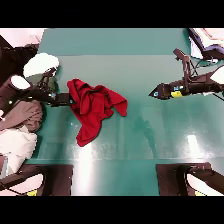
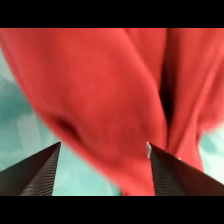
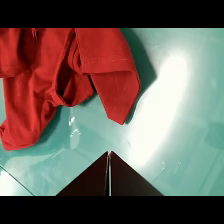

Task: Fold the shirts.

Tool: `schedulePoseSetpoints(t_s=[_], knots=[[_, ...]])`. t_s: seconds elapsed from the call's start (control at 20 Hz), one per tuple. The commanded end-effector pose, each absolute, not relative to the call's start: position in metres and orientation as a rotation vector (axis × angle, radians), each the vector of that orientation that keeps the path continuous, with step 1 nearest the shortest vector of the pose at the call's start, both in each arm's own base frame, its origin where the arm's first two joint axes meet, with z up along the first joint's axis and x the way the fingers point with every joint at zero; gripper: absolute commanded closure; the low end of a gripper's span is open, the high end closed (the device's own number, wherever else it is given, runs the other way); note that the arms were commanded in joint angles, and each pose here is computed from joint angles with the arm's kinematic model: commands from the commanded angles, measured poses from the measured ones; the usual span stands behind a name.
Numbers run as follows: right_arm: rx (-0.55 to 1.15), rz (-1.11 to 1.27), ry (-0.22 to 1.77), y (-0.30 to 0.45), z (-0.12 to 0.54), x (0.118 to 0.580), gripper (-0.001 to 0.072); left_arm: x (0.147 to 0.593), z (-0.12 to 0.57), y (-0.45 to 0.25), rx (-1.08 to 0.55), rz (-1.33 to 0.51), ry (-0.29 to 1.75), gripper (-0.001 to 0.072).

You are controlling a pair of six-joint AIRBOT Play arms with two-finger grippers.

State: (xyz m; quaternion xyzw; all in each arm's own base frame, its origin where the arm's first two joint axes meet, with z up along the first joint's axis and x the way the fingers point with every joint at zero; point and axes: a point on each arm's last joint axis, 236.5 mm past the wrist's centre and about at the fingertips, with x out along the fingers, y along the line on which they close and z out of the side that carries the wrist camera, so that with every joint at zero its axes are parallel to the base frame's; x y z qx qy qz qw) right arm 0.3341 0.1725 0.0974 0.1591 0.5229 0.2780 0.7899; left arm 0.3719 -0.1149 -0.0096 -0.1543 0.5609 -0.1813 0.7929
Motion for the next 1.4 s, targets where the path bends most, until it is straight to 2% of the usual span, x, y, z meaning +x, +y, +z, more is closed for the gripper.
schedulePoseSetpoints(t_s=[0.0, 0.25, 0.3, 0.35, 0.4, 0.6, 0.8, 0.85, 0.9, 0.95, 1.35], knots=[[0.344, 0.598, 1.124, 0.173, 0.098, 0.335, 0.0694, 0.407, -0.012, -0.124, -0.387, -0.338, 1.066, 0.0063], [0.345, 0.595, 1.119, 0.173, 0.098, 0.336, 0.0694, 0.404, -0.041, -0.132, -0.429, -0.337, 1.144, 0.0068], [0.345, 0.594, 1.116, 0.172, 0.098, 0.337, 0.0694, 0.405, -0.044, -0.132, -0.435, -0.333, 1.150, 0.0282], [0.345, 0.593, 1.114, 0.172, 0.098, 0.337, 0.0694, 0.406, -0.043, -0.132, -0.431, -0.335, 1.147, 0.0583], [0.346, 0.592, 1.110, 0.172, 0.098, 0.338, 0.0694, 0.409, -0.038, -0.132, -0.416, -0.346, 1.134, 0.0672], [0.351, 0.575, 1.083, 0.171, 0.099, 0.347, 0.0694, 0.423, 0.026, -0.117, -0.331, -0.401, 1.084, 0.0679], [0.375, 0.561, 1.169, 0.173, 0.067, 0.354, 0.0693, 0.429, 0.128, -0.064, -0.148, -0.333, 0.916, 0.0679], [0.388, 0.563, 1.204, 0.177, 0.054, 0.356, 0.0651, 0.427, 0.146, -0.056, -0.123, -0.316, 0.885, 0.0679], [0.412, 0.563, 1.232, 0.182, 0.042, 0.359, 0.0389, 0.424, 0.159, -0.053, -0.111, -0.312, 0.861, 0.0679], [0.448, 0.562, 1.258, 0.189, 0.028, 0.364, 0.0167, 0.421, 0.165, -0.053, -0.104, -0.312, 0.851, 0.0679], [0.597, 0.586, 1.246, 0.248, -0.050, 0.405, 0.0166, 0.411, 0.159, -0.056, -0.105, -0.327, 0.899, 0.0678]])
